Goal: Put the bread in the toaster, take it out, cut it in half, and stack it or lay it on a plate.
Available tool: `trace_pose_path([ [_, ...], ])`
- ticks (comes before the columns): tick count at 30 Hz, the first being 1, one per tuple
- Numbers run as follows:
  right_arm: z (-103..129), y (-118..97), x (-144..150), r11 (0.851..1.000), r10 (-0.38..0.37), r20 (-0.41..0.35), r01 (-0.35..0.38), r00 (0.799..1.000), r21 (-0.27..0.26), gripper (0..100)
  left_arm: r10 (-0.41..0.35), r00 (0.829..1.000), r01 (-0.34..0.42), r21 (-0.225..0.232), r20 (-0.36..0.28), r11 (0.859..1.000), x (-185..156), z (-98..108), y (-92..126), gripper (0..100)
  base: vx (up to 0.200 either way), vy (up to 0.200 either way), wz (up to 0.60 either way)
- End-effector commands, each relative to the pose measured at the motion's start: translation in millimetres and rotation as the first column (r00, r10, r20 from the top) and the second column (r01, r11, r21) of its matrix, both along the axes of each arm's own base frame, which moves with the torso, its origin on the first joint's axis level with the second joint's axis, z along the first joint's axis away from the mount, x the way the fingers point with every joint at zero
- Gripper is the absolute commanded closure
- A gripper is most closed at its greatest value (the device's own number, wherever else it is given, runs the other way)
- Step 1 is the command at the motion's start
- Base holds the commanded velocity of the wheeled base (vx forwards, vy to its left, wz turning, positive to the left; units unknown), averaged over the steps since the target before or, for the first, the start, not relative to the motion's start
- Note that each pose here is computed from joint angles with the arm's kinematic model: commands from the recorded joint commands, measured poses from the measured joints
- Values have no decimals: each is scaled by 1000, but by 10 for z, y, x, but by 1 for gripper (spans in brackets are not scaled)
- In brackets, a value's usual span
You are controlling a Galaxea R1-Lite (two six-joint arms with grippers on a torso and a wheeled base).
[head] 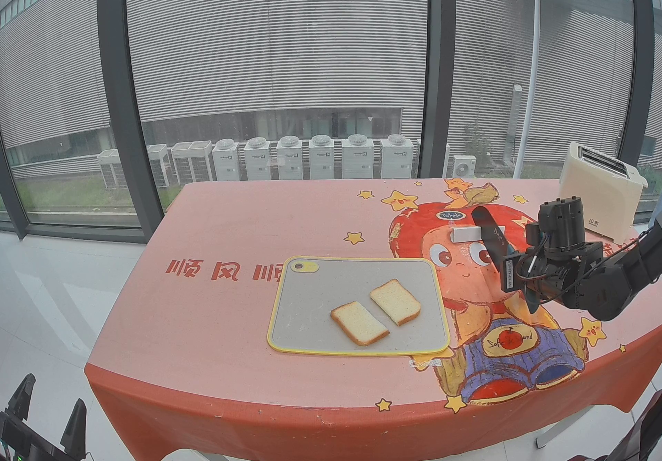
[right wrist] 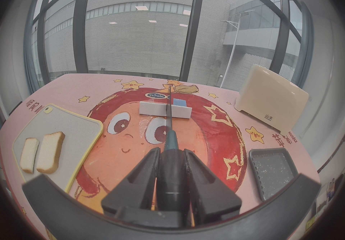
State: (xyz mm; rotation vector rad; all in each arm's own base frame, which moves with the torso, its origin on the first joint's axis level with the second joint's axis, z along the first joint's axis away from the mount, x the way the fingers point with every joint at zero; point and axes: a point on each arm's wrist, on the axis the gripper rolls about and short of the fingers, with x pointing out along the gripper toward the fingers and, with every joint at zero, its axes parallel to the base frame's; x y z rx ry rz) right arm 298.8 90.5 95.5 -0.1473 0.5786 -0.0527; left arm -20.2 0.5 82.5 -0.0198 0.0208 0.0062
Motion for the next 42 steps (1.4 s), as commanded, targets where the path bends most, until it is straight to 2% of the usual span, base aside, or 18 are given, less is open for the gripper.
trace_pose_path([
  [1,-15,6,5,1000,2,-4,-2,1000,-1,100,0,1000,0,-1,-19,1000,13,-49,0,0,0,0,0],
  [10,-7,11,5,1000,1,-1,-1,1000,0,100,0,1000,0,0,-19,1000,13,-49,0,0,0,0,0],
  [11,-7,10,5,1000,-1,-1,1,1000,-1,0,0,1000,0,-1,-19,1000,13,-49,0,0,0,0,0],
  [42,45,85,-26,1000,19,18,-19,1000,8,0,0,1000,0,0,-19,1000,13,-49,0,0,0,0,0],
])
